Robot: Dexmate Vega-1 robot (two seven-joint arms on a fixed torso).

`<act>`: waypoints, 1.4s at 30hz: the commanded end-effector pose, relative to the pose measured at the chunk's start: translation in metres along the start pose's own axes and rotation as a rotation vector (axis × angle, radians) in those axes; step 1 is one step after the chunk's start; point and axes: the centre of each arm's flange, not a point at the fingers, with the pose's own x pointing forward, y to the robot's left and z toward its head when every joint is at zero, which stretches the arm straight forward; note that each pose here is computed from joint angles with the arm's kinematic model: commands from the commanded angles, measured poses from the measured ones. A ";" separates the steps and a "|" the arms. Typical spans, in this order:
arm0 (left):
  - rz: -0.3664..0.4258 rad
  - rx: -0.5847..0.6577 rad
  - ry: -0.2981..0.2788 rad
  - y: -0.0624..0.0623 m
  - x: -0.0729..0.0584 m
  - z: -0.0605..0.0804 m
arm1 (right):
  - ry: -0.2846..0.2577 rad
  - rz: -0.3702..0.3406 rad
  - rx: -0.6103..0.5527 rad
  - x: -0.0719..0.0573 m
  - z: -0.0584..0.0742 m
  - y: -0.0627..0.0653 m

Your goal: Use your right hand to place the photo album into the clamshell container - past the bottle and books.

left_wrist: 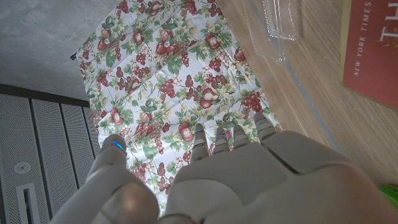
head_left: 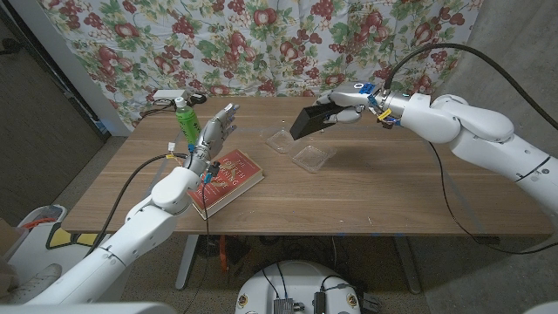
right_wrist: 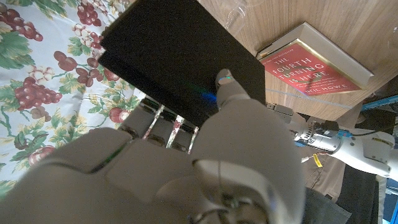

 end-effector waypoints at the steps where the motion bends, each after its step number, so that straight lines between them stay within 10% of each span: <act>1: 0.010 0.004 0.004 0.004 -0.006 0.001 | 0.001 -0.138 -0.061 0.007 0.003 0.010; 42: 0.010 0.005 -0.002 0.005 -0.010 0.003 | 0.020 -0.295 -0.029 0.038 0.013 0.060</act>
